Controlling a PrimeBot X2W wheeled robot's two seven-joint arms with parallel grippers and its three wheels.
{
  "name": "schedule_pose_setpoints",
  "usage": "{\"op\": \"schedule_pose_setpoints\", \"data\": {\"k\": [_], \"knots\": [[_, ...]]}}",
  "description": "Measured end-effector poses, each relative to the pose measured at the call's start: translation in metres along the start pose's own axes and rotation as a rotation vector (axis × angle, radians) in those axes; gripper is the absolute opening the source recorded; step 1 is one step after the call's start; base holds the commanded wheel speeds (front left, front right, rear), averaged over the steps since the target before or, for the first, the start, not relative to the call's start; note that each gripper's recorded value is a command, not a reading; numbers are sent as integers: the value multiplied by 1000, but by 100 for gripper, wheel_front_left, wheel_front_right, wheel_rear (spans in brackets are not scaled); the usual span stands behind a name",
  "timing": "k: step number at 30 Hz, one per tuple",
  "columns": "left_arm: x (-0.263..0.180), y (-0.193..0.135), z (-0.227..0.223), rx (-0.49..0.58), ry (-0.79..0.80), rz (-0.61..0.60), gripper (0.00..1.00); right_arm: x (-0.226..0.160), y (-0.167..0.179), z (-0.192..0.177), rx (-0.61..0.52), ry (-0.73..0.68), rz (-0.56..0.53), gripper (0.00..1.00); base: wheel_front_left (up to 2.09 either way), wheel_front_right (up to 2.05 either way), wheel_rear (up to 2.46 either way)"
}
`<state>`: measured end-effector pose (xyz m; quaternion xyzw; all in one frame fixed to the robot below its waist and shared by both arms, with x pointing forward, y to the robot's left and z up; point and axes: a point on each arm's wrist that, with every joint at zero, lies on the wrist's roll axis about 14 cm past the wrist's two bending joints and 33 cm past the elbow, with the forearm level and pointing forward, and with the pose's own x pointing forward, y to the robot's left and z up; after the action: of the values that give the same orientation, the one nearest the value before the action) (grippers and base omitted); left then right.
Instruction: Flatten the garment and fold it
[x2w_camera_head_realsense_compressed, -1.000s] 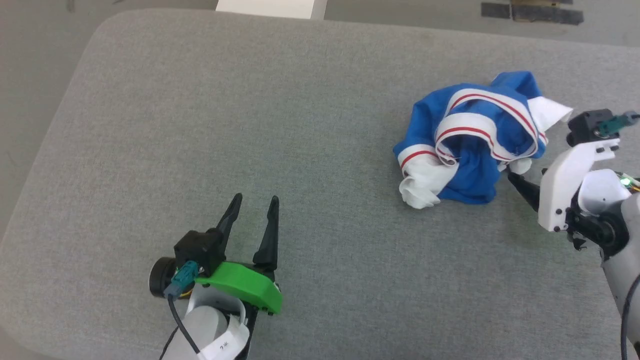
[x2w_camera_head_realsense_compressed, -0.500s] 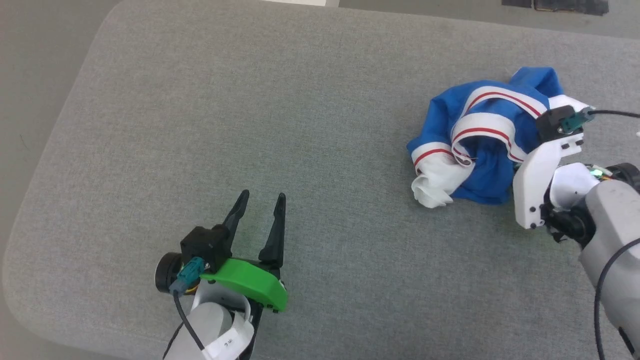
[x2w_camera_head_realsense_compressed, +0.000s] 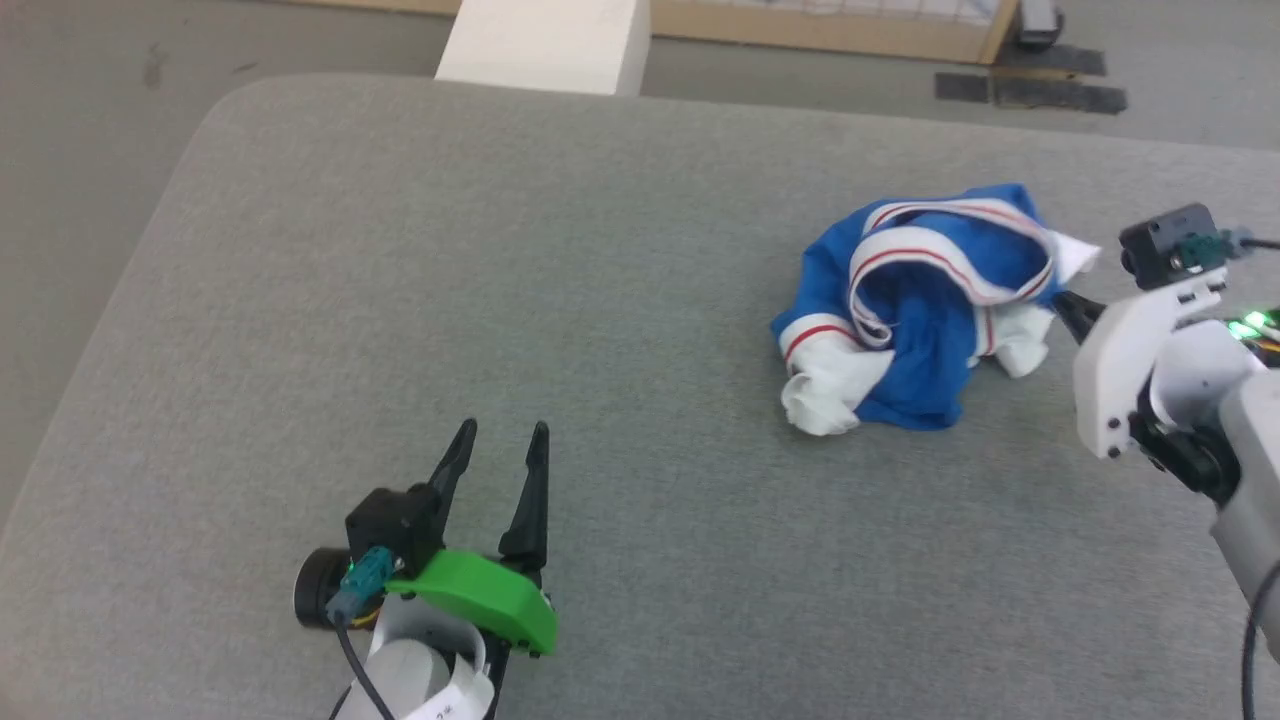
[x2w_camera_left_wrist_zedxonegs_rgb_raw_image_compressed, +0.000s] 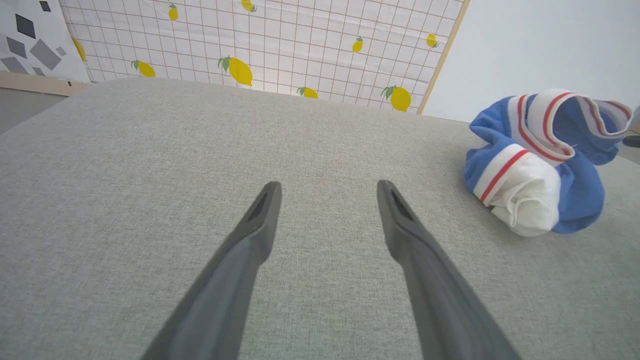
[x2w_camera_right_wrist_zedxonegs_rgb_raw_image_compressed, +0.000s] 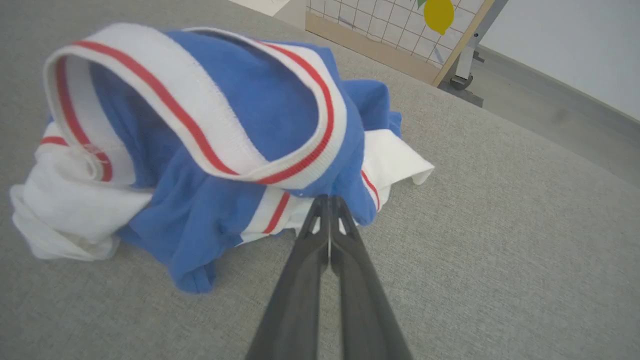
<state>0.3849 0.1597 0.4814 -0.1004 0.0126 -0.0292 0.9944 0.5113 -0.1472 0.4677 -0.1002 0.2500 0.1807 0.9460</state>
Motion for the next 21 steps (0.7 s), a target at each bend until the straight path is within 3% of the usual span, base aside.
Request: {"op": "schedule_pose_setpoints", "data": {"k": [5, 6, 10, 16, 21], "knots": [[-1, -11, 2, -1, -7, -31, 100, -41, -31, -11, 22, -33, -87, 0, 0, 0, 0], [0, -17, 5, -3, -17, -48, 100, -70, -42, -22, 45, -42, -138, 0, 0, 0, 0], [0, -23, 5, -4, -19, -68, 100, -106, -51, -43, 96, -36, -206, 0, 0, 0, 0], [4, -32, 8, -3, -29, -97, 100, -147, -42, -75, 237, -77, -298, 0, 0, 0, 0], [4, -35, 6, -3, -24, -106, 100, -155, -27, -94, 322, -81, -316, 0, 0, 0, 0]]}}
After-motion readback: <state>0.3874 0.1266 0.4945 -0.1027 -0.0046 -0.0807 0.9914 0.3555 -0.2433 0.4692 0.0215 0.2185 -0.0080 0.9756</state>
